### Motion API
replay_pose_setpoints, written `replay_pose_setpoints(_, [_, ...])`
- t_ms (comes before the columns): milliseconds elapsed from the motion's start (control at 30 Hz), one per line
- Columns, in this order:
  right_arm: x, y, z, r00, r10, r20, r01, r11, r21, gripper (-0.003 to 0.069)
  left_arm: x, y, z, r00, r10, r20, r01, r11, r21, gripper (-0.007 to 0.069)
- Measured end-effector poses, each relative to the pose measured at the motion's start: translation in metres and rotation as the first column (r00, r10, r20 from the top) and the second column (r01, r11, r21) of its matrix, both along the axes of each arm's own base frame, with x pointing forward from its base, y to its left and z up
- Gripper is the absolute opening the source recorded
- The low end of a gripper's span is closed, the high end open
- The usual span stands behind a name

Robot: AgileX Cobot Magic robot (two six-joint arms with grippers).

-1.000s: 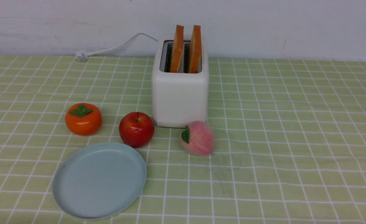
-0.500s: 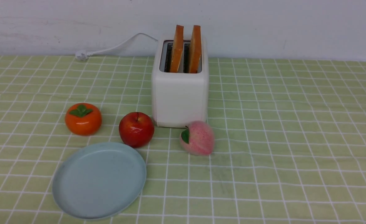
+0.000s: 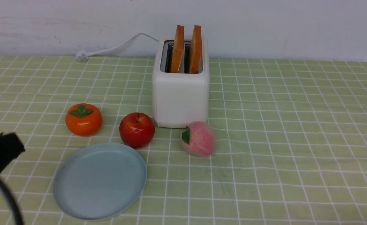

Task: Take toasted bread from bread machine on green coffee tablecloth place on plate.
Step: 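Reach for a toast slice standing in the toaster with the left gripper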

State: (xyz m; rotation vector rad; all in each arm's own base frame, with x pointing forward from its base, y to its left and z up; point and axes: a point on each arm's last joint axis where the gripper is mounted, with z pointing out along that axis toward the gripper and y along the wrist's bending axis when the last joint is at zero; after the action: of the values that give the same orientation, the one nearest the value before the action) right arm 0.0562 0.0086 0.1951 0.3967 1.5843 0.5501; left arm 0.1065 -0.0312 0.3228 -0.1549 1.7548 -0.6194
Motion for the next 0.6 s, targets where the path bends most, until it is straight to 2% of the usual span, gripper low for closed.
replay_pose_setpoints(100, [0.000,-0.002,0.006,0.999,-0.025,0.044,0.023,0.998,0.061,0.0214,0.038,-0.003,0.011,0.999,-0.011,-0.035,0.013,0.997,0.074,-0.0013])
replay_pose_setpoints(267, [-0.006,0.007,0.034,0.996,0.088,0.009,-0.087,0.993,-0.076,0.0117,0.083,-0.020,0.017,0.997,-0.069,-0.032,0.073,0.988,0.138,-0.0013])
replay_pose_setpoints(300, [-0.007,0.012,0.050,0.990,0.140,-0.020,-0.141,0.980,-0.140,0.0062,0.096,-0.033,0.019,0.995,-0.100,-0.013,0.100,0.982,0.159,-0.0013])
replay_pose_setpoints(367, [-0.006,0.015,0.058,0.982,0.179,-0.064,-0.188,0.963,-0.192,0.0029,0.104,-0.041,0.018,0.994,-0.109,-0.006,0.109,0.978,0.176,-0.0013])
replay_pose_setpoints(400, [-0.006,0.019,0.072,0.966,0.233,-0.111,-0.254,0.930,-0.267,0.0000,0.116,-0.053,0.014,0.995,-0.101,-0.007,0.100,0.971,0.216,-0.0013])
replay_pose_setpoints(433, [-0.006,0.019,0.074,0.966,0.233,-0.109,-0.254,0.930,-0.267,0.0000,0.116,-0.057,0.014,0.995,-0.104,-0.010,0.104,0.973,0.205,-0.0013])
replay_pose_setpoints(500, [-0.003,0.024,0.094,0.940,0.293,-0.174,-0.338,0.869,-0.361,-0.0004,0.134,-0.074,0.004,0.994,-0.099,-0.045,0.107,0.955,0.276,-0.0013])
replay_pose_setpoints(600, [0.000,0.026,0.110,0.931,0.317,-0.182,-0.365,0.829,-0.423,-0.0001,0.152,-0.091,-0.003,0.985,-0.161,-0.067,0.174,0.928,0.331,-0.0013])
